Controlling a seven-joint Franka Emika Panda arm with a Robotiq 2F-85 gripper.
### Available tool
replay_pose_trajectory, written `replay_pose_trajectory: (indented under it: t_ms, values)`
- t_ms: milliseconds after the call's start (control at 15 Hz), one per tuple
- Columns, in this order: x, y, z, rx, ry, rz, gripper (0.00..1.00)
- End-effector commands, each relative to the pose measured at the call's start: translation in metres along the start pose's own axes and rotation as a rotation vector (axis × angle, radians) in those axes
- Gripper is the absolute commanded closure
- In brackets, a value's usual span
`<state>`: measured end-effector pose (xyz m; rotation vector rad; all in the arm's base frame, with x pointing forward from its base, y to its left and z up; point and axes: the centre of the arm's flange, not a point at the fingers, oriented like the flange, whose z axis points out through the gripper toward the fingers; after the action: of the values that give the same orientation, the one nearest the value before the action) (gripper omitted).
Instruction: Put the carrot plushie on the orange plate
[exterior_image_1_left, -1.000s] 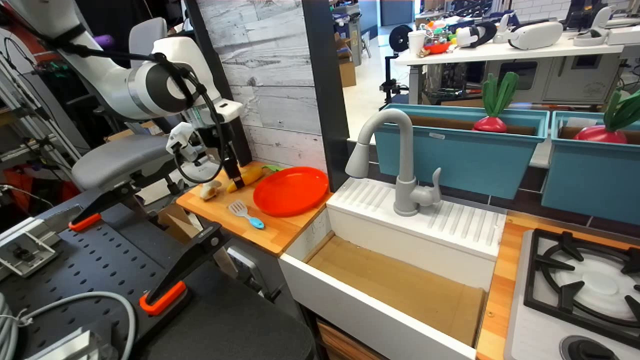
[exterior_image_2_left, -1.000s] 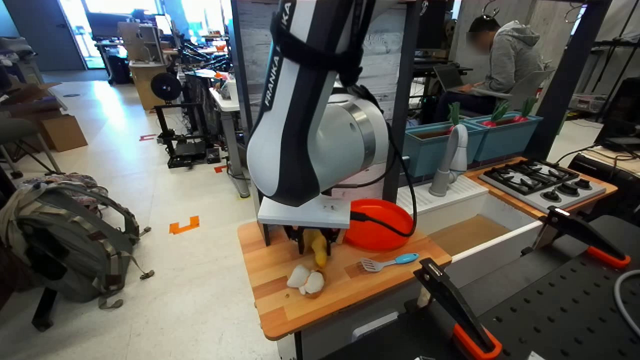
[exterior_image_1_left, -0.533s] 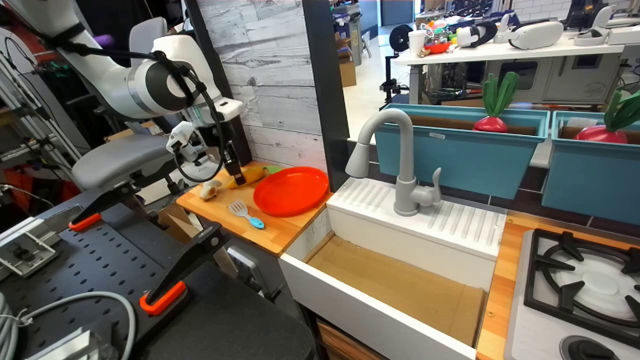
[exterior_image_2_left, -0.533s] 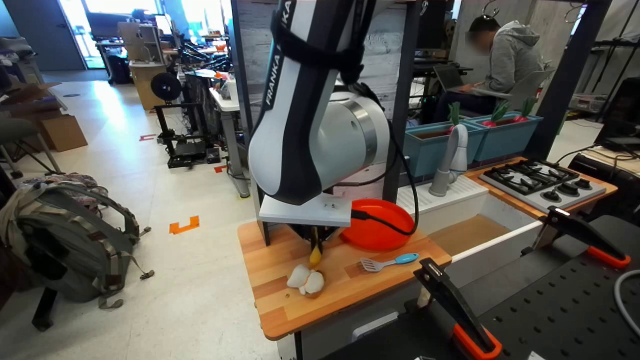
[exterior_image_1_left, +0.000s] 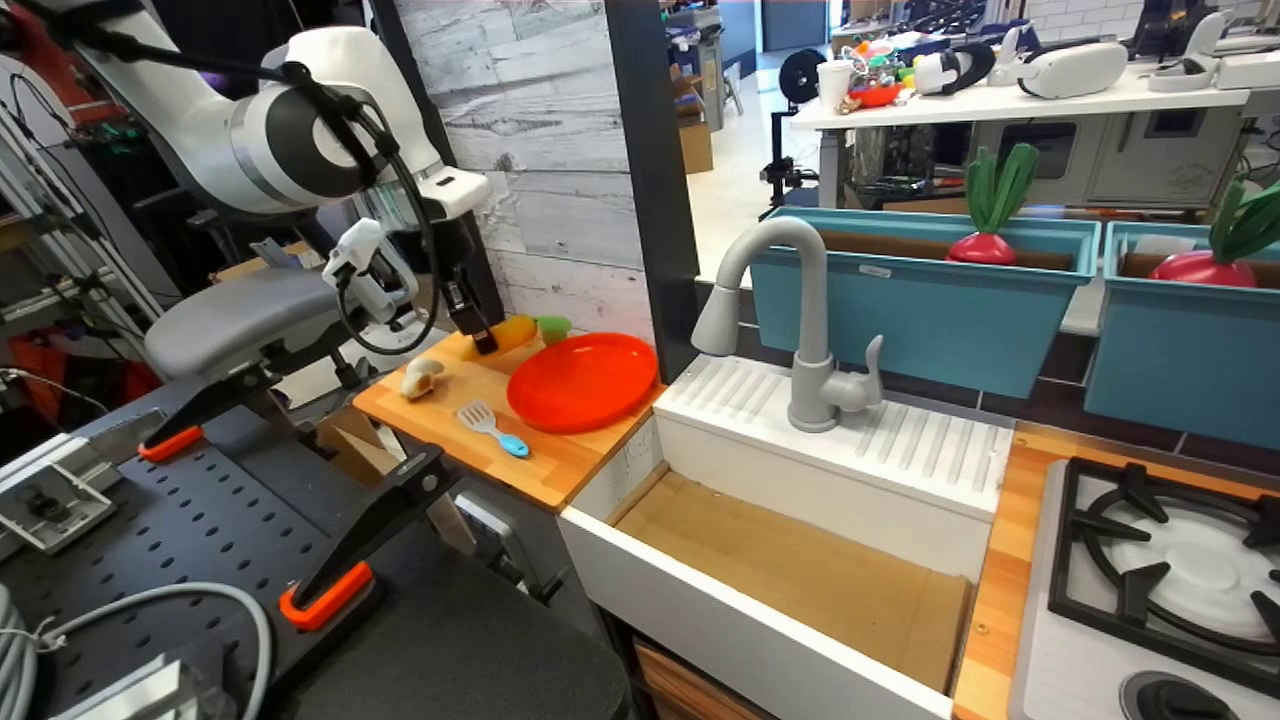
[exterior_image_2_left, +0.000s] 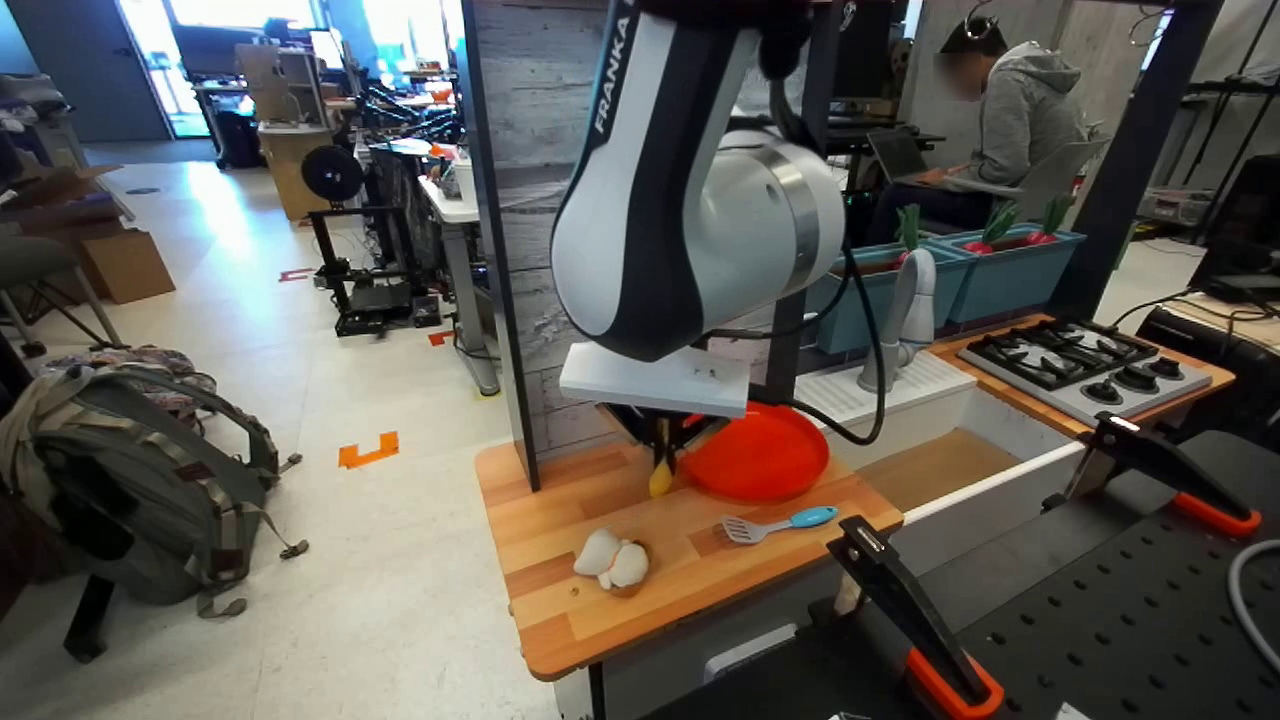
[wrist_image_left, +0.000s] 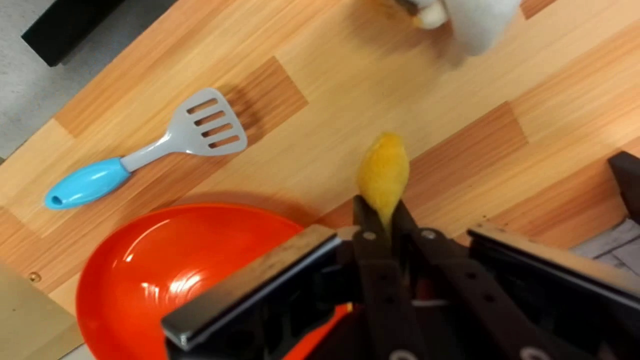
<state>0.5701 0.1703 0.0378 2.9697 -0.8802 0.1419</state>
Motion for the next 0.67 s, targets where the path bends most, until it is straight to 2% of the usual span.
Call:
replay_pose_trajectory:
  t_ms: [0,600]
  values:
    - [-0.009,0.041,-0.028,0.047,0.007,0.039,0.98]
    - [0.036,0.095,0.021,0.097,-0.052,0.189,0.98]
